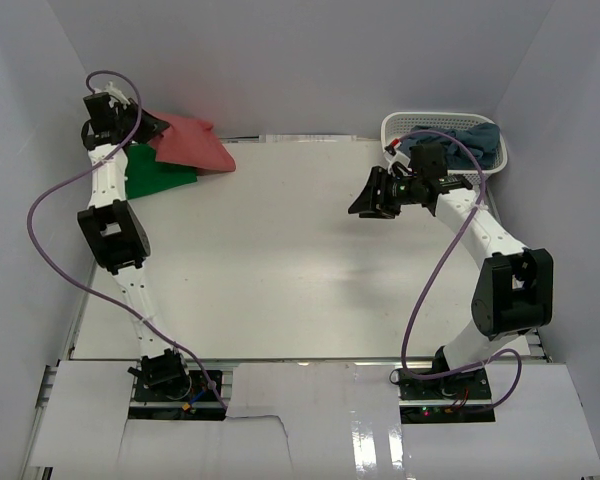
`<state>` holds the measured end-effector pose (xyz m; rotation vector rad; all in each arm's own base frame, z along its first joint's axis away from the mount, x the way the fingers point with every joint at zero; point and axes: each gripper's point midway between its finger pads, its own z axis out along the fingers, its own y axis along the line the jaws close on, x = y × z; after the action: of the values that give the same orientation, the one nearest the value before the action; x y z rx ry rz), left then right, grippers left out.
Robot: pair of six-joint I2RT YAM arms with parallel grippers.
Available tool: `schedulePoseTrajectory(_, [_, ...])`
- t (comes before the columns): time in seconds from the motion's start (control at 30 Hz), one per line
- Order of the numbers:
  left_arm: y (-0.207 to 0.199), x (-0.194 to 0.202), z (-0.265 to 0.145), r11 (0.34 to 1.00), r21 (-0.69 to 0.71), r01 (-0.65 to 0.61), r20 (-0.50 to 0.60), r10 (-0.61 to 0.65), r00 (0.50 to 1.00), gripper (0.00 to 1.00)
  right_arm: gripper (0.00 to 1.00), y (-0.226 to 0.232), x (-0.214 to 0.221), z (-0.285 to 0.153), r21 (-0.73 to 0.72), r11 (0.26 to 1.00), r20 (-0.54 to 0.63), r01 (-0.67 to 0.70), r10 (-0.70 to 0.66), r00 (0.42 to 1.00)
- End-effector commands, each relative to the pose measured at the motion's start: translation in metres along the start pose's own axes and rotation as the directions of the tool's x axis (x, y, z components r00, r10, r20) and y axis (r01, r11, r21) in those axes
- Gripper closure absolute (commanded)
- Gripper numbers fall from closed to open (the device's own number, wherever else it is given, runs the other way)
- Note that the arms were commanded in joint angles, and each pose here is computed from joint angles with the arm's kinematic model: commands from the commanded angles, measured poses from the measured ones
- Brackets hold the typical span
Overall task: Fold and stack the t-shirts
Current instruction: Put the neatly folded tshirt into the corner of the board with the left arm
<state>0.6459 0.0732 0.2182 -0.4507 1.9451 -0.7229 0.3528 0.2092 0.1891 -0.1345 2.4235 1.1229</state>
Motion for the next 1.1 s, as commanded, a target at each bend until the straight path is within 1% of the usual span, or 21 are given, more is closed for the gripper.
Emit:
schedulePoseTrajectory(0.0, [-0.042,-0.056,-0.047,0.994,0.049,-0.099,0.141,0.092,0.986,1.00,0.48,0.014,-0.002,-0.010,-0.028,0.998,0.030,0.055,-0.054,0.998])
schedulePoseTrajectory(0.27, [0.014,-0.060,-0.061,0.996,-0.040,-0.083,0.138,0.088,0.986,1.00,0.48,0.018,0.002,-0.010,-0.032,0.998,0.014,0.055,-0.055,0.998])
schedulePoseTrajectory(0.37, [0.036,-0.065,-0.065,0.993,-0.084,-0.080,0.156,0.092,0.983,1.00,0.48,0.021,0.005,-0.012,-0.034,0.998,0.006,0.061,-0.061,0.998])
schedulePoseTrajectory(0.5, [0.064,-0.071,-0.064,0.993,-0.108,-0.053,0.178,0.071,0.981,1.00,0.48,0.025,0.010,-0.014,-0.038,0.998,-0.008,0.057,-0.057,0.998])
schedulePoseTrajectory(0.57, [0.071,-0.071,-0.062,0.993,-0.110,-0.045,0.180,0.064,0.981,1.00,0.48,0.027,0.011,-0.016,-0.037,0.998,-0.012,0.058,-0.058,0.998])
schedulePoseTrajectory(0.67, [0.087,-0.060,-0.052,0.992,-0.125,-0.031,0.159,0.051,0.986,1.00,0.48,0.029,0.013,-0.017,-0.037,0.998,-0.013,0.059,-0.060,0.998])
schedulePoseTrajectory(0.83, [0.127,-0.030,-0.036,0.980,-0.197,0.024,0.116,-0.001,0.993,0.99,0.48,0.030,0.018,-0.018,-0.039,0.998,-0.022,0.053,-0.054,0.998])
schedulePoseTrajectory(0.87, [0.134,-0.026,-0.034,0.977,-0.209,0.033,0.110,-0.010,0.994,0.98,0.48,0.030,0.019,-0.018,-0.039,0.998,-0.022,0.053,-0.054,0.998])
schedulePoseTrajectory(0.93, [0.151,-0.010,-0.029,0.968,-0.244,0.060,0.089,-0.039,0.995,0.93,0.48,0.031,0.020,-0.020,-0.039,0.998,-0.021,0.055,-0.056,0.998])
schedulePoseTrajectory(1.07, [0.184,0.006,-0.028,0.933,-0.345,0.099,0.085,-0.073,0.994,0.92,0.48,0.034,0.021,-0.023,-0.039,0.998,-0.027,0.056,-0.058,0.998])
